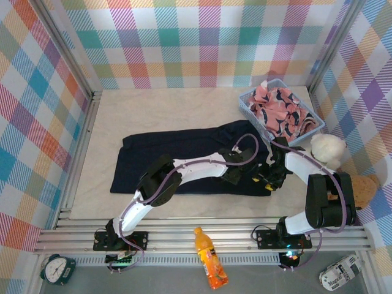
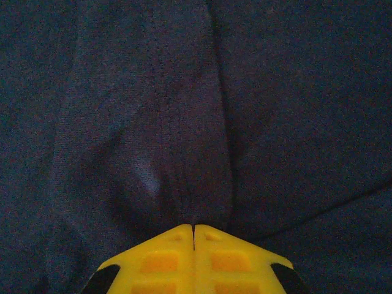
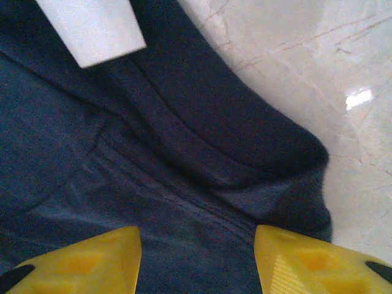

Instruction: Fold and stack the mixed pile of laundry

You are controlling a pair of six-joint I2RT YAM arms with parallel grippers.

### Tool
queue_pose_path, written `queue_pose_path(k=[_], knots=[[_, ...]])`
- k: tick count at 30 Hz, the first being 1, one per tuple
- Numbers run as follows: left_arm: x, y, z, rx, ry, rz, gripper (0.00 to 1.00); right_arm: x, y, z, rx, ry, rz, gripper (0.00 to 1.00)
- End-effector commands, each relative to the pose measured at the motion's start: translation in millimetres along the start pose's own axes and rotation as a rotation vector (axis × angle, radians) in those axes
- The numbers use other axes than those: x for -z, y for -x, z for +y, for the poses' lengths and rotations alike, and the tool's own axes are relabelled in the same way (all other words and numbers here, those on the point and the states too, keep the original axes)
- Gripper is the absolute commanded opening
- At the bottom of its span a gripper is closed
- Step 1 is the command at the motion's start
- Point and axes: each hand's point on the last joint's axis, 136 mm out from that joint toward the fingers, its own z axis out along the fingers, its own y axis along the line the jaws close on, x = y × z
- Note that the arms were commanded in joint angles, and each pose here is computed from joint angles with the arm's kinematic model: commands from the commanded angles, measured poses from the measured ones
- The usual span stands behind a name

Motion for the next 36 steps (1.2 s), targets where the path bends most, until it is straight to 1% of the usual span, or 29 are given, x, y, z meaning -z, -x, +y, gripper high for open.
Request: queue_pose_path(k=[1, 7, 10, 14, 17, 18, 19, 20, 21, 22, 24, 26, 27, 29, 31, 33, 34, 35, 36], knots=[[21, 11, 23, 0.078, -0.009, -0.004, 0.0, -2, -5, -7, -0.011, -0.014, 0.012, 0.53], [34, 37, 37, 0.154, -0.112, -0.004, 0.0, -4, -5, -8, -0.014, -0.018, 0.017, 0.53], [37, 45, 41, 0.135, -0.134, -0.011, 0.0, -6, -5, -12, -0.02, -0.038, 0.02, 0.52], [32, 46, 58, 0.12, -0.09, 0.0, 0.0, -4, -4, -23, -0.027, -0.105, 0.011, 0.52], [25, 50, 94, 0.165, 0.008, 0.001, 0.0, -2, -2, -29, -0.029, -0.131, 0.002, 0.52], [25, 52, 113, 0.185, 0.083, -0.004, 0.02, -2, -1, -30, -0.031, -0.134, 0.002, 0.52], [28, 53, 136, 0.208, 0.182, -0.004, 0.2, -2, -1, -29, -0.032, -0.131, 0.004, 0.52], [31, 53, 152, 0.22, 0.256, 0.003, 0.37, -2, -1, -29, -0.031, -0.129, 0.005, 0.52], [37, 54, 167, 0.232, 0.317, 0.005, 0.57, -1, 0, -28, -0.03, -0.128, 0.002, 0.52], [44, 55, 178, 0.247, 0.365, 0.001, 0.67, 1, 1, -27, -0.029, -0.126, -0.004, 0.52], [57, 56, 187, 0.274, 0.391, -0.019, 0.79, 8, 5, -23, -0.02, -0.115, -0.024, 0.52], [67, 54, 185, 0.296, 0.356, -0.026, 0.8, 20, 9, -18, 0.005, -0.102, -0.058, 0.52], [71, 49, 184, 0.316, 0.333, -0.022, 0.78, 28, 12, -14, 0.023, -0.09, -0.079, 0.52], [73, 34, 177, 0.353, 0.265, 0.002, 0.72, 41, 15, -5, 0.064, -0.065, -0.116, 0.51], [70, 13, 159, 0.371, 0.144, 0.033, 0.63, 52, 15, 9, 0.107, -0.016, -0.127, 0.5], [66, -10, 148, 0.382, 0.062, 0.054, 0.5, 56, 10, 24, 0.147, 0.025, -0.116, 0.48], [62, -25, 147, 0.396, 0.047, 0.07, 0.42, 56, 7, 32, 0.169, 0.043, -0.107, 0.47], [60, -37, 148, 0.414, 0.042, 0.082, 0.37, 56, 5, 38, 0.185, 0.052, -0.097, 0.46], [54, -55, 151, 0.428, 0.045, 0.108, 0.34, 54, 1, 47, 0.207, 0.066, -0.085, 0.45]])
